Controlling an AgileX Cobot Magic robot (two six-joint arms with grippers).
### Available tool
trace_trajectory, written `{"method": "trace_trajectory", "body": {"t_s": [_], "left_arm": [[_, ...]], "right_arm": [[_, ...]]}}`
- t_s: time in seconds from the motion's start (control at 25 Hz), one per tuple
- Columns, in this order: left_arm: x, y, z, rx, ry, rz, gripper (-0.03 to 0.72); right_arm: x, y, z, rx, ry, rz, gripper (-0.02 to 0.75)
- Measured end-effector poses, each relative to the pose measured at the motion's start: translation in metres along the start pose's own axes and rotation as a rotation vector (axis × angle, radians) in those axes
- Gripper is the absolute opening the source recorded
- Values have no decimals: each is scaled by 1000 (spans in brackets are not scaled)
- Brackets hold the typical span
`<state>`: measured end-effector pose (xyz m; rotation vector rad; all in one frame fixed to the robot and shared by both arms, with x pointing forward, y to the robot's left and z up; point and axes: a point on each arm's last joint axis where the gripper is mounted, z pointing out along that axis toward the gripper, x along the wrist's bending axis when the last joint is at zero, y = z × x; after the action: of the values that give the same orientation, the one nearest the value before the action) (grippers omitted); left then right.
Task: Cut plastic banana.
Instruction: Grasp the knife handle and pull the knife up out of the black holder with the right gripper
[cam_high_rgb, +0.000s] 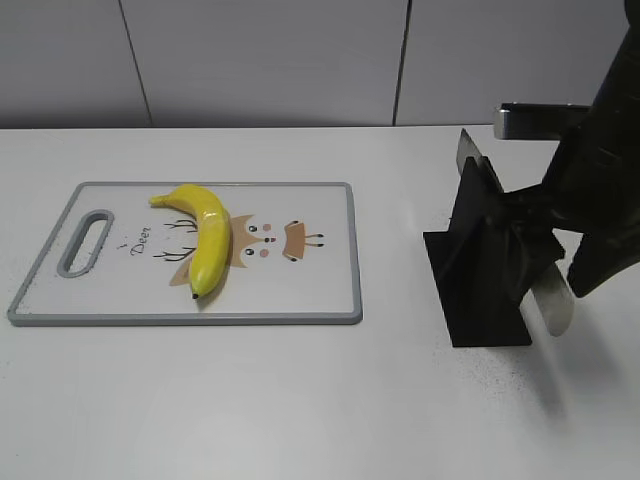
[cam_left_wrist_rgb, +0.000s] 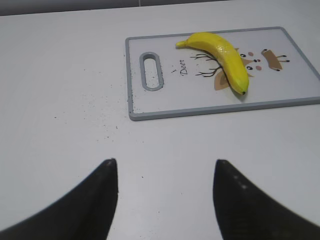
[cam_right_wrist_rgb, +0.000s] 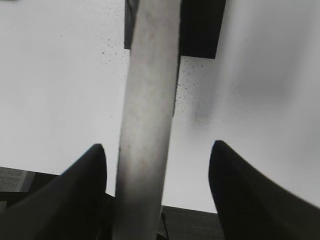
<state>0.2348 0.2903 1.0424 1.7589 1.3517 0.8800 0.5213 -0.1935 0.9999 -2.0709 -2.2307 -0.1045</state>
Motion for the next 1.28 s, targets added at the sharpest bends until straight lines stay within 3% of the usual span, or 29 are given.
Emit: {"method": "trace_trajectory", "body": {"t_s": [0.4, 0.52, 0.6, 0.64, 1.0, 1.28], "left_arm": [[0, 0, 0, 0, 0, 0, 589], [0, 0, 0, 0, 0, 0, 589], [0, 0, 0, 0, 0, 0, 589], [0, 0, 0, 0, 0, 0, 589], [0, 0, 0, 0, 0, 0, 589], [0, 0, 0, 0, 0, 0, 589]], "right_arm": [[0, 6, 17, 44, -5, 46, 390], [1, 6, 17, 46, 0, 54, 305], [2, 6, 17, 50, 18, 67, 182], [3, 6, 17, 51, 25, 69, 167], [5, 6, 17, 49, 42, 93, 165], [6, -3, -11, -35, 67, 107, 165]]}}
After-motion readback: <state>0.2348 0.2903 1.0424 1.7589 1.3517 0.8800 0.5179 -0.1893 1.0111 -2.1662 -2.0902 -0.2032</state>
